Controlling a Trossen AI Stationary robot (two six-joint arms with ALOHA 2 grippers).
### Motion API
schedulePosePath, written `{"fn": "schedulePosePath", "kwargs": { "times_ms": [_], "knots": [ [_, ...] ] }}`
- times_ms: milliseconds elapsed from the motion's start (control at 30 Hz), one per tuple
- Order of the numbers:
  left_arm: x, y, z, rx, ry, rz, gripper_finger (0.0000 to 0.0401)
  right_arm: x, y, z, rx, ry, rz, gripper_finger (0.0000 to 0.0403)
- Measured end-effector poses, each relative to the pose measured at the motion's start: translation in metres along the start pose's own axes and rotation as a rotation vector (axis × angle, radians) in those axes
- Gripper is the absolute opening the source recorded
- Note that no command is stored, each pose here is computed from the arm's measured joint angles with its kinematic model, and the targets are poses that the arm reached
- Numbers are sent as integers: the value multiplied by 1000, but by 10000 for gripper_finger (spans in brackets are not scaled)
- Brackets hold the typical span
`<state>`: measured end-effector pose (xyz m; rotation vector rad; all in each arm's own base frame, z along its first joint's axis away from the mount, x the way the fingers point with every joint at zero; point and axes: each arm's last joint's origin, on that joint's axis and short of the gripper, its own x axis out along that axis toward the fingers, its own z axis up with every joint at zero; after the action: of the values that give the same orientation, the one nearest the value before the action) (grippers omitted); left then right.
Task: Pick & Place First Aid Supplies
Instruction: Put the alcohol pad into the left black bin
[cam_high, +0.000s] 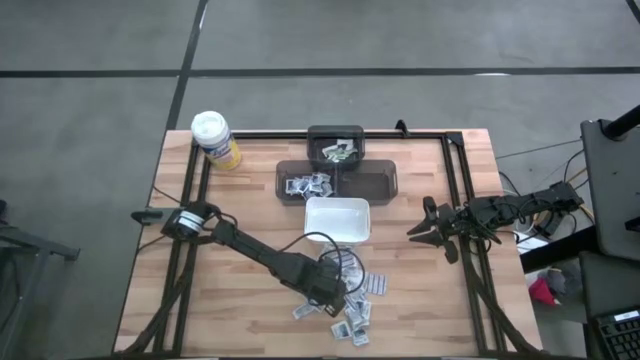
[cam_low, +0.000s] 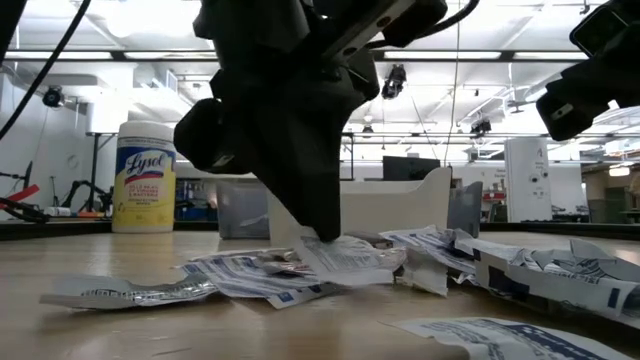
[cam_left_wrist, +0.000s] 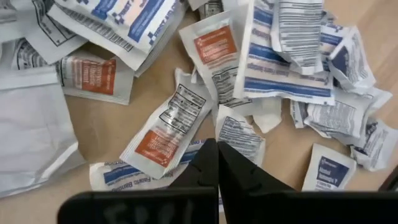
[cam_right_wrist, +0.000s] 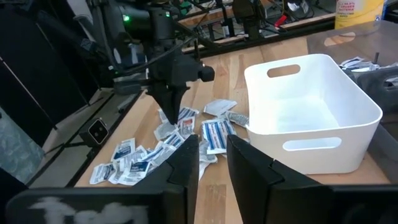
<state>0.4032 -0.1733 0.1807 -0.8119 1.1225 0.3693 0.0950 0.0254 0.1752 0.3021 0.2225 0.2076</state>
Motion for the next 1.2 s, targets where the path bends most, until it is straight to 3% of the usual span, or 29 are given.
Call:
{"fn": "schedulePosePath", "kwargs": {
  "times_ms": [267, 567, 900, 1200],
  "knots": [
    [-10, -3, 2, 58, -12, -25, 0, 0, 0, 0, 0, 2, 0, 68],
    [-49, -7, 11, 120, -78, -89, 0, 0, 0, -1, -4, 6, -1, 82],
    [-127, -1, 44, 79, -395, -163, 0, 0, 0, 0, -3, 5, 0, 82],
    [-187, 32, 86, 35, -706, -57, 0, 0, 0, 0, -3, 4, -3, 68]
  ]
}}
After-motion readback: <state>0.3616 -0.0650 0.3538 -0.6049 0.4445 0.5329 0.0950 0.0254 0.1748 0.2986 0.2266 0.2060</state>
